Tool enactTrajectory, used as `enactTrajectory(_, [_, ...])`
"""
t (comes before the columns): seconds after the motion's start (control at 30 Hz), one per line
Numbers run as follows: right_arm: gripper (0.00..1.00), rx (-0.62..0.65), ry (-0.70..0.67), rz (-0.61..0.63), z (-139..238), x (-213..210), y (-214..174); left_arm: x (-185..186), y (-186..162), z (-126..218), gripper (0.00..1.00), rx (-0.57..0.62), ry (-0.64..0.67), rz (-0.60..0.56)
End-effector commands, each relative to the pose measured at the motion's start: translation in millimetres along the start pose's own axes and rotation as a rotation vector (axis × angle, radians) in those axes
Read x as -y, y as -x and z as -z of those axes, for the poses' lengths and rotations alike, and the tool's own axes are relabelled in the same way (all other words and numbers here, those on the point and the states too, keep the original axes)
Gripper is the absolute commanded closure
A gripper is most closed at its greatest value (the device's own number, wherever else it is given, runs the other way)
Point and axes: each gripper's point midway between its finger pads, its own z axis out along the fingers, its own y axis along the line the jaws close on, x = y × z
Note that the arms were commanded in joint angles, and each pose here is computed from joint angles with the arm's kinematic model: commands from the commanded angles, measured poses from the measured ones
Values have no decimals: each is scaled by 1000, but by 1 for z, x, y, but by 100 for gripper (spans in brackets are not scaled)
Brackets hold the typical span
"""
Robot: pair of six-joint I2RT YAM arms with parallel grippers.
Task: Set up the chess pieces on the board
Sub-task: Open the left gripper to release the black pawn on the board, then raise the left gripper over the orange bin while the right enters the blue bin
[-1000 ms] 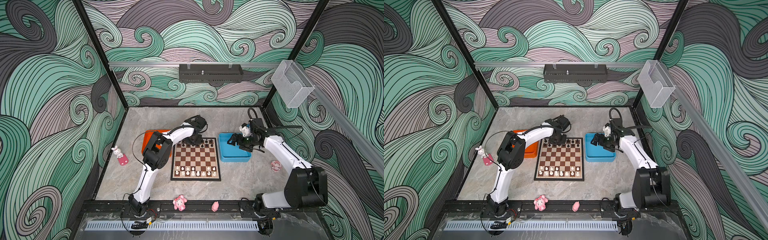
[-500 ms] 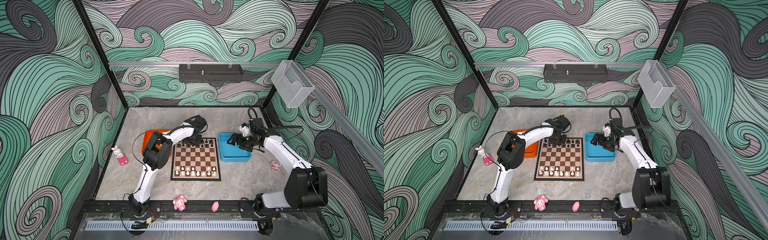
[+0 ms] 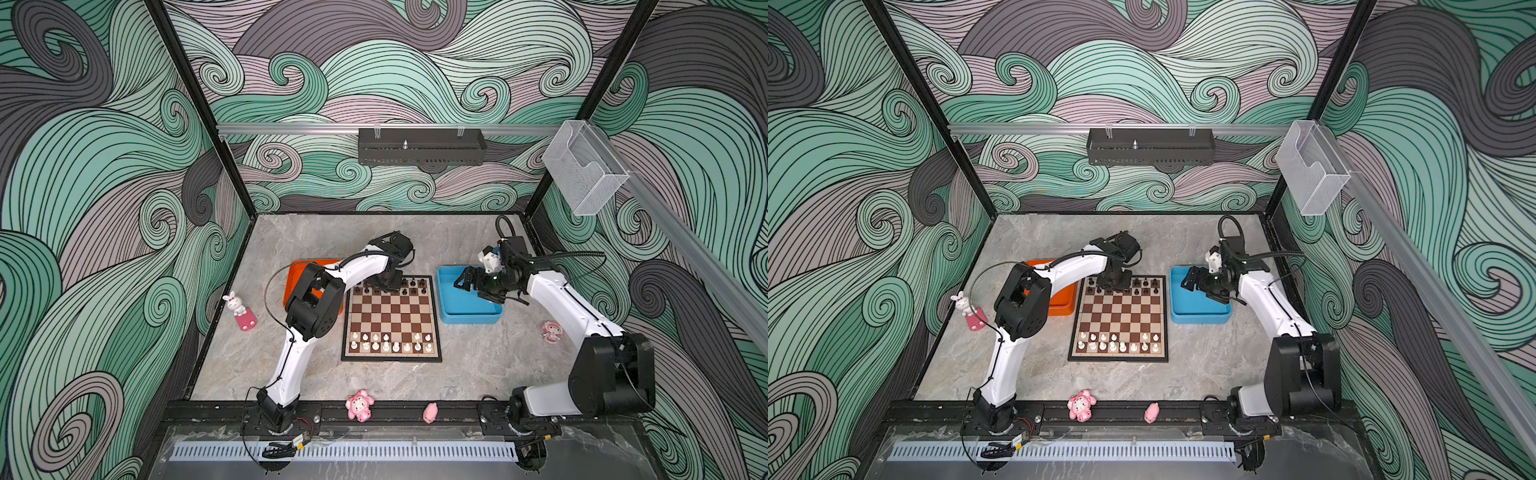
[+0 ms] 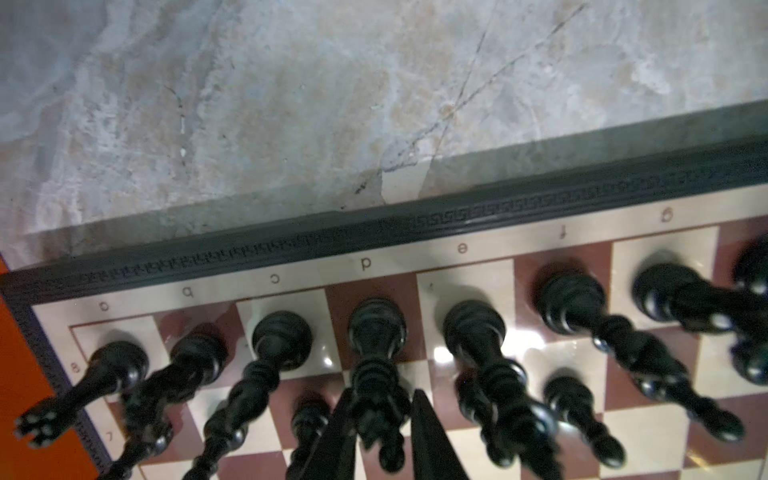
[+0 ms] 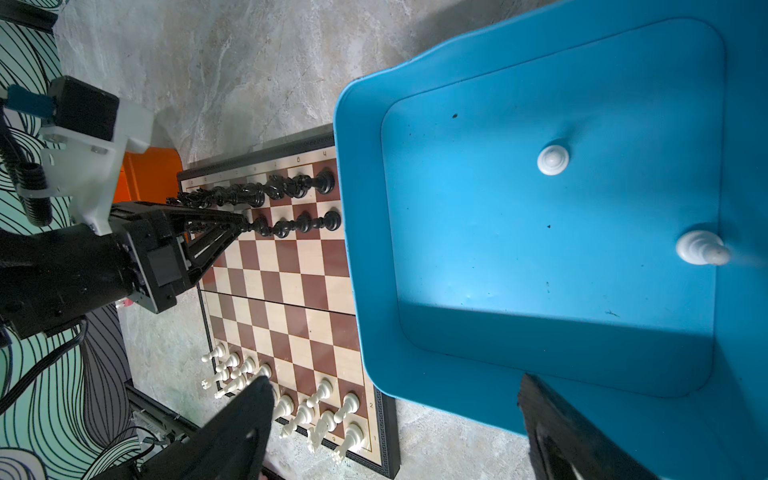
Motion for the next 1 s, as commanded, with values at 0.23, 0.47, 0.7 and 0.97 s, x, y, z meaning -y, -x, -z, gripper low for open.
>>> enactTrajectory(0.23, [8, -16, 2, -4, -4, 3, -3, -1, 3, 17, 72, 20, 18, -9])
enactTrajectory(0.47, [7, -13, 2, -2, -2, 2, -3, 0, 7, 35, 69, 50, -4, -2])
enactTrajectory(0.7, [3, -1, -7, 1, 2, 2, -2, 2, 10, 50, 67, 79, -34, 4])
enactTrajectory(0.97, [1, 4, -57, 2, 8, 8, -2, 2, 17, 73, 58, 129, -60, 10])
